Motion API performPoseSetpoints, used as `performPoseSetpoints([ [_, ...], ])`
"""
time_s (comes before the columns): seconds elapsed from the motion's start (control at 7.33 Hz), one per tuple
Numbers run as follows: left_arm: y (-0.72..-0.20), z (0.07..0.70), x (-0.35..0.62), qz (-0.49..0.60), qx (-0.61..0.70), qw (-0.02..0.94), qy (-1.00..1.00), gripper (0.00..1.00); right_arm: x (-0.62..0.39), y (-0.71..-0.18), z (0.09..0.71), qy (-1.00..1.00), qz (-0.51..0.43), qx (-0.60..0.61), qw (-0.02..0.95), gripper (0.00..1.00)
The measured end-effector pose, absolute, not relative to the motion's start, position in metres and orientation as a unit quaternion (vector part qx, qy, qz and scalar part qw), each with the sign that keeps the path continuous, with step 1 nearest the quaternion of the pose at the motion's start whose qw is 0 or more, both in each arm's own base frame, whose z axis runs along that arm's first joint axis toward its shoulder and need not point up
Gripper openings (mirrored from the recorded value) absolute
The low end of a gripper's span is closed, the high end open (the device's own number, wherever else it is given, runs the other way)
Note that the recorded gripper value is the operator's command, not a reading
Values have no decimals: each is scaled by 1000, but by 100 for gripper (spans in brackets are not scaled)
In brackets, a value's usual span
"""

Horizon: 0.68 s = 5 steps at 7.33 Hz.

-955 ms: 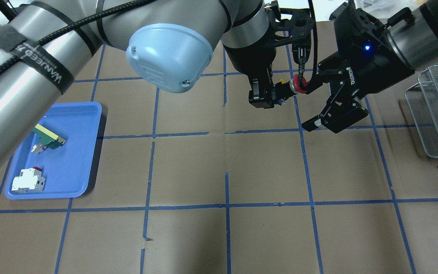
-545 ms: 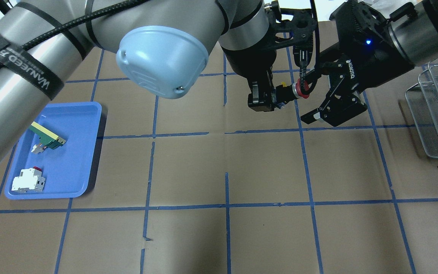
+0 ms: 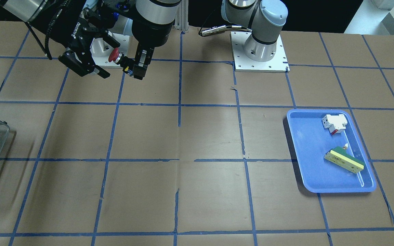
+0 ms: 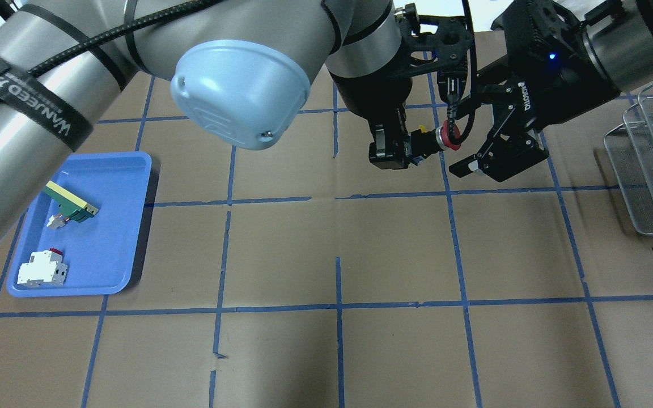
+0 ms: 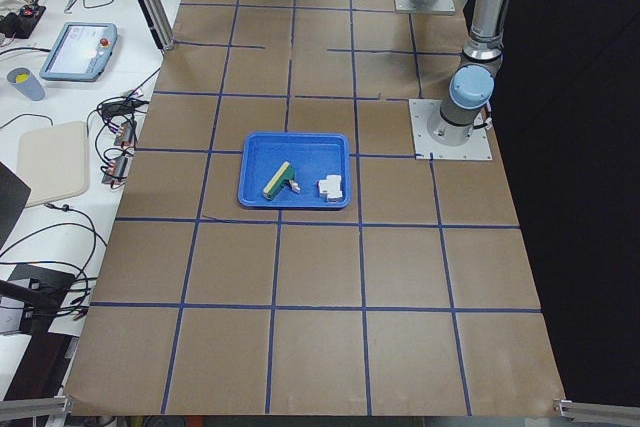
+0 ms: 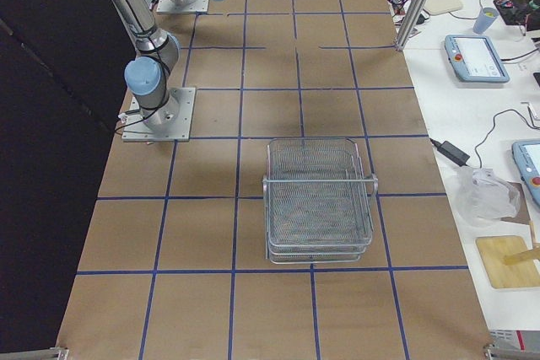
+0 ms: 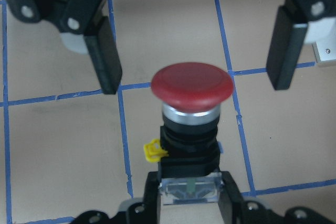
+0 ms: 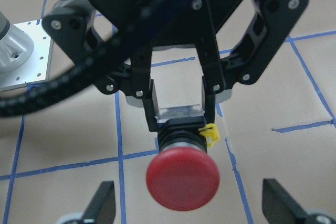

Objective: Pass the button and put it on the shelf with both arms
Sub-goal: 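Close the right gripper on the button base below the left gripper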

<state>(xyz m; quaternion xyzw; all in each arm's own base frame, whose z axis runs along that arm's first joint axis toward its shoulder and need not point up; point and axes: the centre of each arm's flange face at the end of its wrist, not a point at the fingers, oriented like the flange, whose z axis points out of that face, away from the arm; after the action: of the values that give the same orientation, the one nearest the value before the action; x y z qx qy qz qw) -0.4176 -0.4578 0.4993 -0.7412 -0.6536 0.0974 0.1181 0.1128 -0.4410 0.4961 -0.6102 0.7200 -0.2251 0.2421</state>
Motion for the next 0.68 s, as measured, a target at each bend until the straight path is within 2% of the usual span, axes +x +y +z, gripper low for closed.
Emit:
performPoseSetpoints([
  [0.68,-460,496,-419,94,-740,119,-655,0,116,-442,498,718,-238,-607,246,97],
])
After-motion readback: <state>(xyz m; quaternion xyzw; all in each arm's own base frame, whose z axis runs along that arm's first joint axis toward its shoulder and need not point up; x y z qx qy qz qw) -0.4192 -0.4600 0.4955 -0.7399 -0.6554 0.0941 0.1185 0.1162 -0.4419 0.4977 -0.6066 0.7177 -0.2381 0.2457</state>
